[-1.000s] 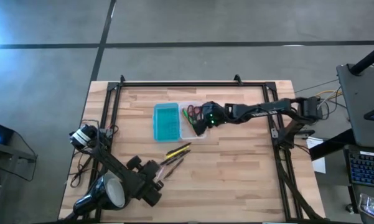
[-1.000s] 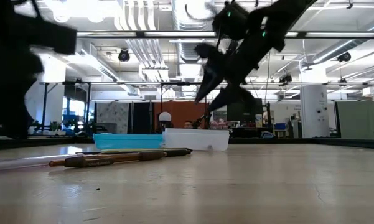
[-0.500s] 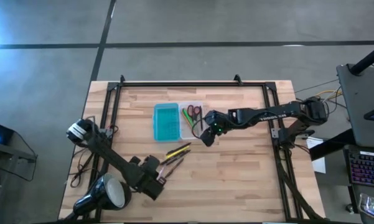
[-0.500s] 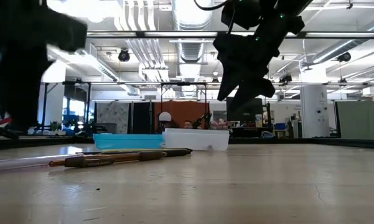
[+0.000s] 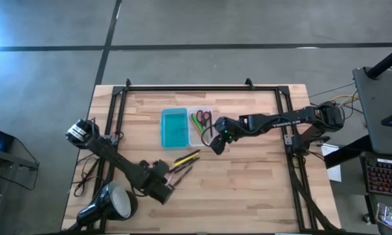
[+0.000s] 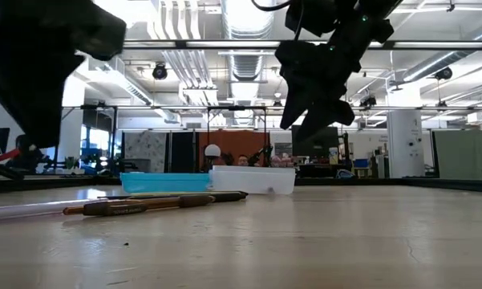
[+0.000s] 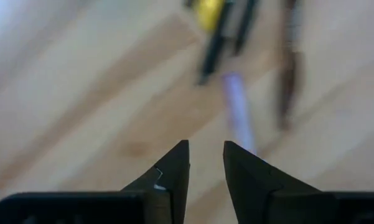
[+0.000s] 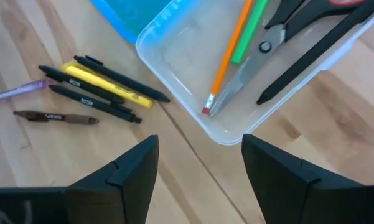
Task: Pick & place school supplies into a supply box
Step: Put the purple pen into the blue supply box
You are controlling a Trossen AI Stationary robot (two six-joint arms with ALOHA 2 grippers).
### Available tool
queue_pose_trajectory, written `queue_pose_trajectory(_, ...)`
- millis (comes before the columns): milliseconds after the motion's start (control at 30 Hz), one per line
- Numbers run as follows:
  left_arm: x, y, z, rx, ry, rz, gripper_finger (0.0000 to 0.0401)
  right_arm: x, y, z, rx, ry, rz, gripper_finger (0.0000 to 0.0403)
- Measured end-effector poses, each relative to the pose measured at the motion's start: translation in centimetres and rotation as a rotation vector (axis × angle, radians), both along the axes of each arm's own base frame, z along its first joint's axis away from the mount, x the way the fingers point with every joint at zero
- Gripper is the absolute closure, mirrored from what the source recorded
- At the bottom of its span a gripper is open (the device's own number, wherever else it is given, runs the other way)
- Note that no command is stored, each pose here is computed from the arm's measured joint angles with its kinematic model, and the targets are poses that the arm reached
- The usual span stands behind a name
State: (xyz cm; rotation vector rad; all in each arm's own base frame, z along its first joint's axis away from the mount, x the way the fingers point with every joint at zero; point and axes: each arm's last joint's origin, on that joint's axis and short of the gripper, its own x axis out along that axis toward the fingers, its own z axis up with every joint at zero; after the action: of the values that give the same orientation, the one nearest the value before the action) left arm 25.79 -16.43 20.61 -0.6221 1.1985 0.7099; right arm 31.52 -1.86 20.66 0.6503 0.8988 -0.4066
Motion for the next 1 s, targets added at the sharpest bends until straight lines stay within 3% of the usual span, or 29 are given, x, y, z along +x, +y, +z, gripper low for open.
queue_pose_trajectory(133, 1.6, 0.3, -1.1, -0.207, -0.078, 0.054, 0.0314, 0.0, 0.0, 0.0, -0.001, 0.0, 0.0, 0.0181)
queue_pose_trajectory(200, 1.8, 0.7, -1.9, -0.251, -0.074, 0.066, 0.0314, 0.0, 0.0, 0.0, -0.001, 0.0, 0.002, 0.0181)
queue_pose_trajectory(467, 0.7, 1.9, -3.0, -0.16, 0.035, 0.057, 0.0314, -0.2, 0.0, -0.1, -0.001, 0.02, 0.004, 0.0181)
queue_pose_trajectory(700, 0.9, 1.8, -3.1, -0.171, 0.009, 0.06, 0.0309, -0.2, 0.0, -0.1, -0.002, 0.02, 0.005, 0.0182)
queue_pose_trajectory(867, 1.6, 1.5, -3.0, -0.211, -0.06, 0.048, 0.0285, -0.2, 0.0, -0.1, -0.002, 0.02, 0.005, 0.0181)
queue_pose_trajectory(1000, 1.5, 1.5, -3.4, -0.19, -0.034, 0.031, 0.0254, -0.2, 0.0, -0.1, -0.003, 0.02, 0.005, 0.0181)
